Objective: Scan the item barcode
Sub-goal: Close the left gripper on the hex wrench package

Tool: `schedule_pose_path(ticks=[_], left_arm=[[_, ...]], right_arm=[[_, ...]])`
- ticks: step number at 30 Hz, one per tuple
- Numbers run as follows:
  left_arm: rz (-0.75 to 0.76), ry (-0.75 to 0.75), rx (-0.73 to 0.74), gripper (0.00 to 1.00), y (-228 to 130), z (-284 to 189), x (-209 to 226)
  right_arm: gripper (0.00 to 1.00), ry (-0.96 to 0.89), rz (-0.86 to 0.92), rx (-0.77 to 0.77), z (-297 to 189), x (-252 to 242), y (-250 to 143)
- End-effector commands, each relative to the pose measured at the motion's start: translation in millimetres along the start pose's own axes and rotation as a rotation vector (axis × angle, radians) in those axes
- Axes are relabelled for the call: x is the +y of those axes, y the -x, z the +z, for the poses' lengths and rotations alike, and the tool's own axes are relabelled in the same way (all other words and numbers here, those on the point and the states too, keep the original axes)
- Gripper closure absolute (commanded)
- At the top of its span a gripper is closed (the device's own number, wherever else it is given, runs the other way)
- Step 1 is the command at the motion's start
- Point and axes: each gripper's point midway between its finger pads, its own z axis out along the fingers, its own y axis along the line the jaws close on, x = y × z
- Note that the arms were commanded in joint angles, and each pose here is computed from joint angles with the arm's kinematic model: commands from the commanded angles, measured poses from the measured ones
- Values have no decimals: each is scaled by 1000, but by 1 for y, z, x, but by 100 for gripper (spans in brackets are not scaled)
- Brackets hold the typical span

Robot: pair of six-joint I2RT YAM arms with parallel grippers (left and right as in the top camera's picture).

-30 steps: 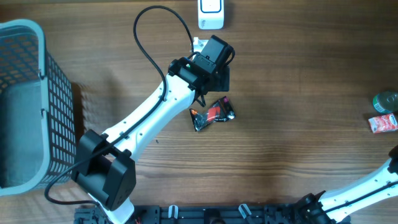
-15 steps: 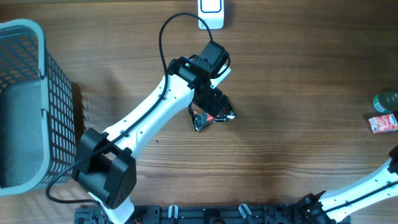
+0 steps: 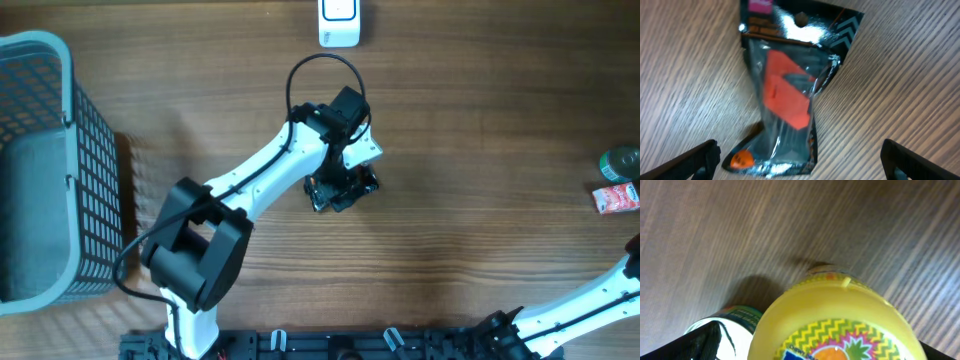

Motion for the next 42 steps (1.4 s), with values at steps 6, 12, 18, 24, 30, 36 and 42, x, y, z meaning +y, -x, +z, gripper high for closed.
schedule_pose_path(ticks=[6,12,18,24,30,36,42], left_arm=[[102,-49,24,0,2,28,-9],[137,-45,5,5,9,43,-5],[141,-28,-34,15,20,58,2],[133,-40,12,27,5,75,1],[114,-22,88,29,-18,81,6],[92,-51,154,61,-35,79,0],[44,-26,141,69,-32,80,5]], right_arm=[[0,69,-17,-71,-30,19,15],[0,91,-33,-190,-74,28,37],[0,114,-47,-304,-125,37,53],[0,190,-68,-365,-157,52,58],[0,198,-70,-370,-161,54,59],[0,237,-97,-358,-161,73,53],[0,252,-189,-347,-158,116,39]])
